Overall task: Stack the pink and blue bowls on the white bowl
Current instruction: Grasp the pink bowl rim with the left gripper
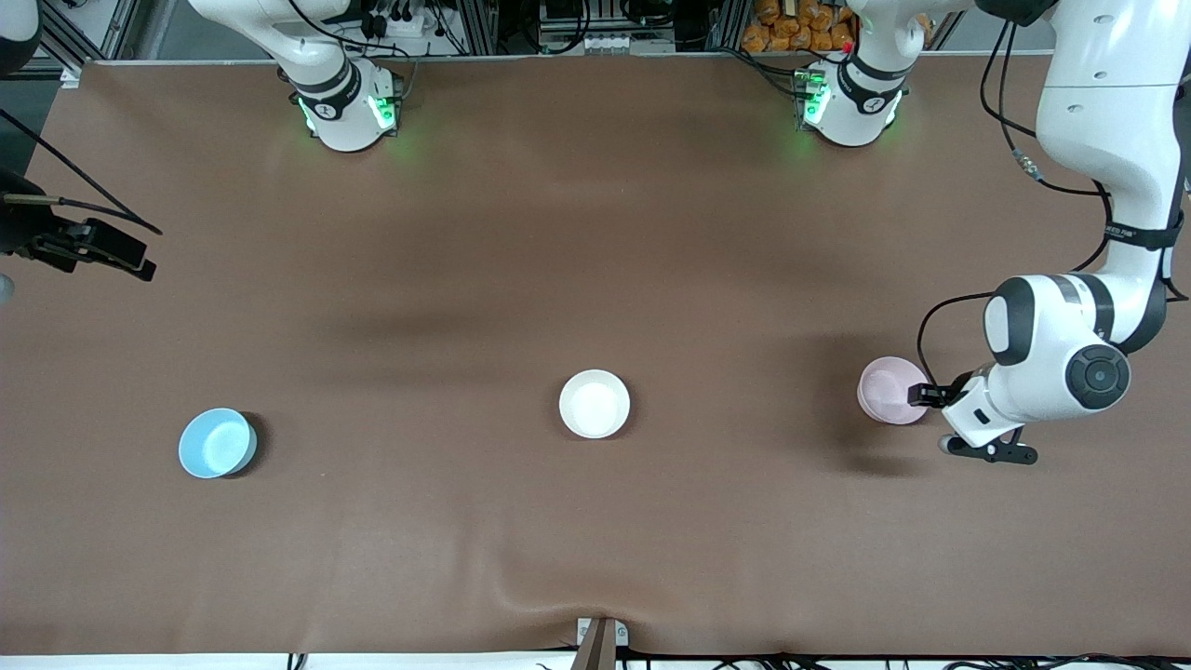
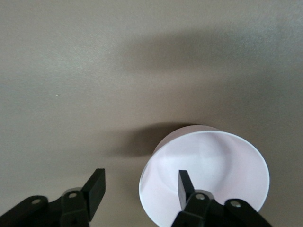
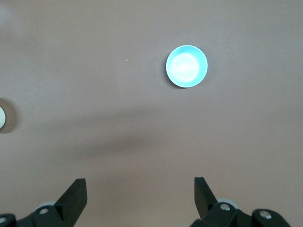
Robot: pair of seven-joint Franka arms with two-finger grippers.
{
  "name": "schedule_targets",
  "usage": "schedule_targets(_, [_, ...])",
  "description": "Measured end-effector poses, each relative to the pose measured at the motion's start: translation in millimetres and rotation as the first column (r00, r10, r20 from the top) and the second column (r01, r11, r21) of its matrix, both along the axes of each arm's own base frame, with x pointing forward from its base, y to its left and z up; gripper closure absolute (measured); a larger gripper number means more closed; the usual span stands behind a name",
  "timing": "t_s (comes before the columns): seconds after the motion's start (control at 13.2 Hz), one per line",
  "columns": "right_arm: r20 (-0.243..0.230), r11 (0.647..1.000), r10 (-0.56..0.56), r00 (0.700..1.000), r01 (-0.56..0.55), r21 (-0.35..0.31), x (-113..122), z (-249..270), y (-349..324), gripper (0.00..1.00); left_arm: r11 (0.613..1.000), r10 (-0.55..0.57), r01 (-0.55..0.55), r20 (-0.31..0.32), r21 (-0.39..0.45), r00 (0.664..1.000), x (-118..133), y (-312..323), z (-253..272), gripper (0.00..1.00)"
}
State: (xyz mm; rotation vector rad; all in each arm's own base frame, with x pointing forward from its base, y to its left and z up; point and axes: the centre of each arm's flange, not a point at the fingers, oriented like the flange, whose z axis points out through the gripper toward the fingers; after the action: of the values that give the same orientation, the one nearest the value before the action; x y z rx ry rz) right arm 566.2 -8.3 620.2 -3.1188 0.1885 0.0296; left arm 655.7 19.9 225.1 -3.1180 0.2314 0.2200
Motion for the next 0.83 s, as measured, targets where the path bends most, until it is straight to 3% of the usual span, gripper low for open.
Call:
schedule_targets(0.15, [0.007, 1.000, 0.013, 1.000, -0.013, 0.000, 0.0, 3.6, 7.1, 0.00, 1.000, -0.001, 0.001, -0.010, -0.001, 1.000, -1.5, -0.8, -6.8, 0.58])
schedule_targets(0.3, [0.008, 1.000, 0.013, 1.000, -0.013, 0.000, 0.0, 4.0, 7.5, 0.00, 1.000, -0.005, 0.005, -0.016, -0.004, 1.000, -2.7, -3.5, -10.5, 0.63])
schedule_targets(0.53, [0.008, 1.000, 0.013, 1.000, -0.013, 0.000, 0.0, 4.0, 7.1, 0.00, 1.000, -0.007, 0.007, -0.012, -0.006, 1.000, -1.9, -5.9, -9.9, 0.94])
schedule_targets(0.83, [0.006, 1.000, 0.012, 1.000, -0.012, 0.000, -0.2, 3.8, 6.8, 0.00, 1.000, -0.012, 0.013, 0.019, -0.019, 1.000, 4.4, -14.0, 6.3, 0.98])
